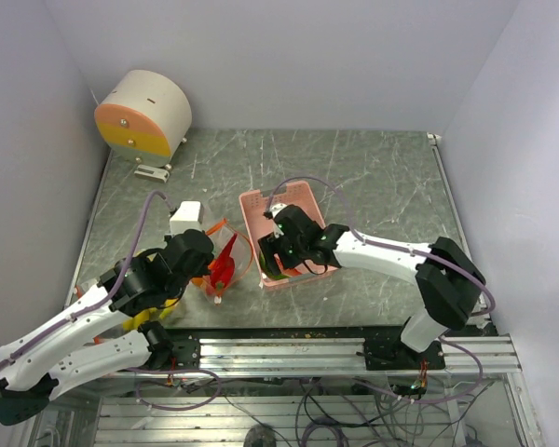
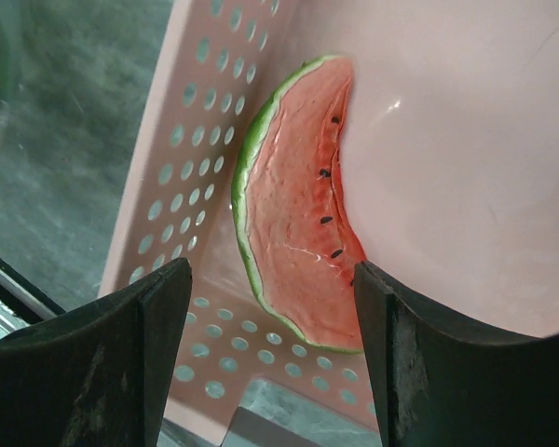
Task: Place the food in the zip-top bag and seal the zipper
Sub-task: Pick up the fake fruit from the bin.
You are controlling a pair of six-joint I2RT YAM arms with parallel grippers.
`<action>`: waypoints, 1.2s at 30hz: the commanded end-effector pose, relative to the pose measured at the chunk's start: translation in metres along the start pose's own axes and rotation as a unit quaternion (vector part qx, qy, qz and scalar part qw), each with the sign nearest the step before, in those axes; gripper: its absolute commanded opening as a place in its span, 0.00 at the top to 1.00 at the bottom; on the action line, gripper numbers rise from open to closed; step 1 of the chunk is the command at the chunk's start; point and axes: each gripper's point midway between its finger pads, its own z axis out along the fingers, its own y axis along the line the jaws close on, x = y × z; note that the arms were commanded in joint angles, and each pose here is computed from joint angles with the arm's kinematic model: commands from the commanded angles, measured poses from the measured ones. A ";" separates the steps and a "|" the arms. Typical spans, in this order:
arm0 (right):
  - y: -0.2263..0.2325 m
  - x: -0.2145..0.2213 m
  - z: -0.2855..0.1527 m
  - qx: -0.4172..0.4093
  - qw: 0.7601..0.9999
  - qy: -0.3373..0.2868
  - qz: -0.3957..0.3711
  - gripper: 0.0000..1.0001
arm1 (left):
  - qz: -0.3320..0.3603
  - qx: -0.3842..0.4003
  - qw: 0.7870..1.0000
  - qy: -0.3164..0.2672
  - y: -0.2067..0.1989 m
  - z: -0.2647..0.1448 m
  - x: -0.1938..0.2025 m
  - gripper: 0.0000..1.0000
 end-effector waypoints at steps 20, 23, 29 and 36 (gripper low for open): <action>-0.030 0.030 0.028 0.066 0.997 0.034 -0.012 0.82 | -0.024 0.006 0.999 -0.021 0.004 -0.011 -0.011 0.93; -0.034 0.007 0.004 0.087 0.996 -0.009 -0.008 0.94 | -0.024 0.006 0.999 -0.021 0.004 -0.010 -0.011 0.93; -0.011 -0.057 -0.060 0.038 0.989 -0.142 0.009 1.00 | -0.022 0.010 1.000 -0.020 0.000 -0.008 -0.011 0.93; 0.059 -0.096 -0.127 -0.155 0.954 -0.255 -0.014 1.00 | -0.020 0.017 0.999 -0.019 -0.009 -0.002 -0.012 0.93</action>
